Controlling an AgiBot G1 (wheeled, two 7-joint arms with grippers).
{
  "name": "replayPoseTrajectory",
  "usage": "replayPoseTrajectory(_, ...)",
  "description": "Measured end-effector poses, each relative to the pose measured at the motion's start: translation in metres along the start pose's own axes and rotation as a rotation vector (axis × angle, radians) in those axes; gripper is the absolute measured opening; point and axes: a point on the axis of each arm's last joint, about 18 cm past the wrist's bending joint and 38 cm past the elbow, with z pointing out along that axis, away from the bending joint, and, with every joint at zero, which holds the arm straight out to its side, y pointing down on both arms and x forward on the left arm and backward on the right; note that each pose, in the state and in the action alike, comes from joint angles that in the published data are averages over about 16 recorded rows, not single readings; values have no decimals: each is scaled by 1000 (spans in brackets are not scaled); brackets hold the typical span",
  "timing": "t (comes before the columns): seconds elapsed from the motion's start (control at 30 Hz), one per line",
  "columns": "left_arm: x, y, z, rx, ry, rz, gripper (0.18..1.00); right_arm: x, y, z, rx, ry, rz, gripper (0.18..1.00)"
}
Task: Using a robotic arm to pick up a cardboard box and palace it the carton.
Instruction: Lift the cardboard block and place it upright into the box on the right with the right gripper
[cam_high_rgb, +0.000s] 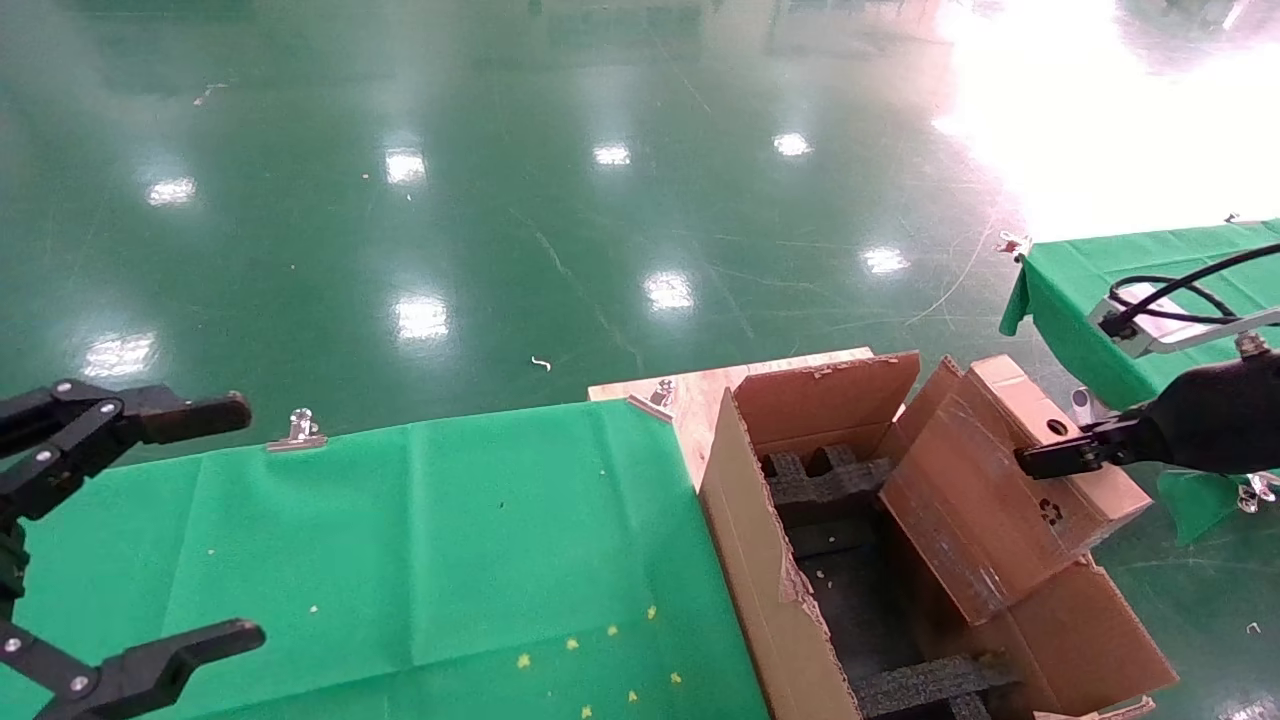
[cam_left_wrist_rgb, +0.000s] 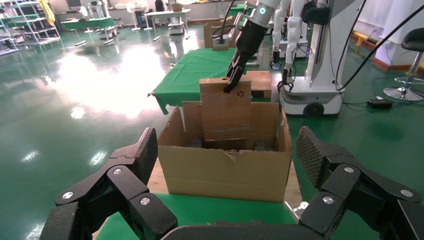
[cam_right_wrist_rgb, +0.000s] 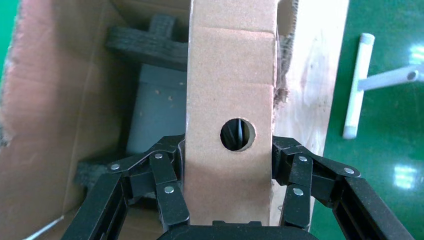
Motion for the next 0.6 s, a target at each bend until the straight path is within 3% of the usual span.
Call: replayPoseTrajectory(0.6, 0, 0, 0, 0, 0, 0, 1001, -20, 20, 15, 15, 123, 91, 374)
